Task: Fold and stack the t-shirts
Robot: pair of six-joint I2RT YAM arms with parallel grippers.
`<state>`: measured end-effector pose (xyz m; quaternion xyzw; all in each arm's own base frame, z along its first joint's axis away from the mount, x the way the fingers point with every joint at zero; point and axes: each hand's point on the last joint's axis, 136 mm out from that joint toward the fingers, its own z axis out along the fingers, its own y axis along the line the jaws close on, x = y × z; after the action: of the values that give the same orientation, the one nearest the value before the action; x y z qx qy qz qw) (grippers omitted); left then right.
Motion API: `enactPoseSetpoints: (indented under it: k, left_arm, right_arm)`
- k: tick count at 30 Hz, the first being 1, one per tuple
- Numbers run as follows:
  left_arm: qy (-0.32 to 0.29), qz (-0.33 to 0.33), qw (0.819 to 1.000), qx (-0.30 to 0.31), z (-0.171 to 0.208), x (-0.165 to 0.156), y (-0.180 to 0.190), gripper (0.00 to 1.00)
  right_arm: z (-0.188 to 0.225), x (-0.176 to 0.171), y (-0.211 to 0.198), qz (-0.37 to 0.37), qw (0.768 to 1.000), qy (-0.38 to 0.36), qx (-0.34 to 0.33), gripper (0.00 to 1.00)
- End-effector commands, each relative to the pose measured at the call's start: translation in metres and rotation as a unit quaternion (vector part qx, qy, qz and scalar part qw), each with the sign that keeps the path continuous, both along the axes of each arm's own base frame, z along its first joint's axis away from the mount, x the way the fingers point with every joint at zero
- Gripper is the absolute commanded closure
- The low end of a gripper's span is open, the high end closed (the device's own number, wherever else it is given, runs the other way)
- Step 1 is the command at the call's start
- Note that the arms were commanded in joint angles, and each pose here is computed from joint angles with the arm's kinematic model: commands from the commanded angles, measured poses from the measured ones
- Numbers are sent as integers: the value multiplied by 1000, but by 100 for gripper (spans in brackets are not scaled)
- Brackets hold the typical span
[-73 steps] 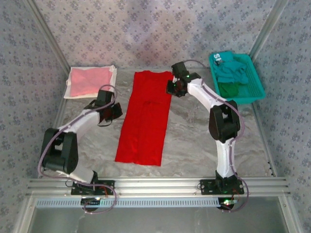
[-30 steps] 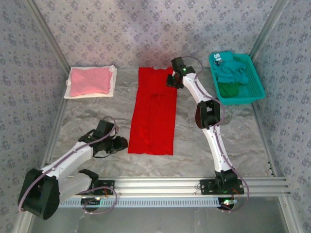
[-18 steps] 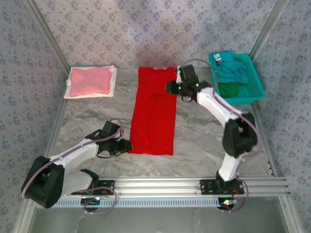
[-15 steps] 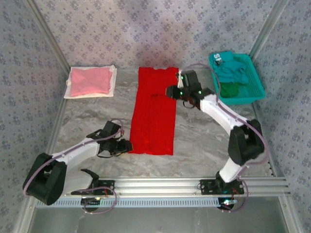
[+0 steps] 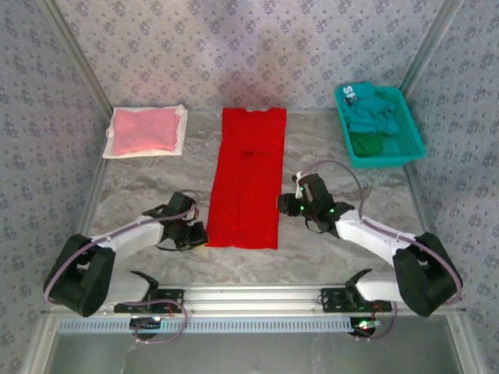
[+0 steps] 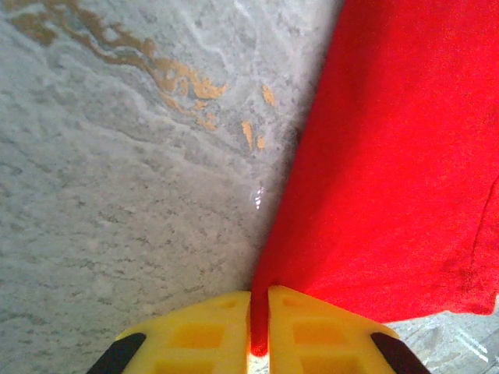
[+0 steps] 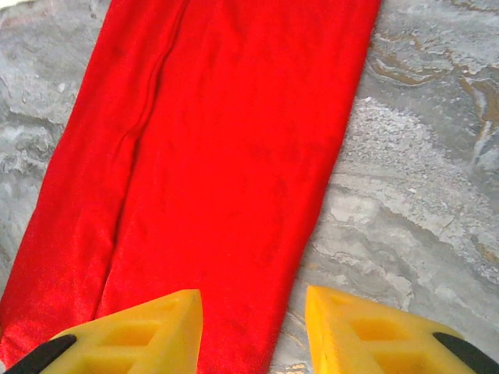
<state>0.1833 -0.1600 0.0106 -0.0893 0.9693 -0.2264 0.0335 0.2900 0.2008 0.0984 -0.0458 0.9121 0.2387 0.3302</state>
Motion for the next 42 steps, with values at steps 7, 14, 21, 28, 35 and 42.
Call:
enactPoseSetpoints:
  k: [7,14,21,28,35,42]
  left_arm:
    - [-75,-12,996,-43,17,23,-20,100]
    - [-75,-5,996,-39,22,14,-12,100]
    - [-66,-6,997,-38,16,-1,-9,100]
    - [-71,-5,997,-39,21,-9,-11,100]
    - [-76,8,996,-49,25,-17,-6,100]
    - [-73,5,996,-42,23,-18,-4,100]
  right_arm:
    - [-27,-40,-8,-6,999,41,2,58]
    - [-49,-78,-9,-10,993,110,34,57]
    - [-56,-102,6,11,984,162,67,46]
    - [-62,-114,34,53,975,203,80,46]
    - [-77,-116,36,32,974,221,46,51]
    - [-75,-118,46,41,971,234,32,72]
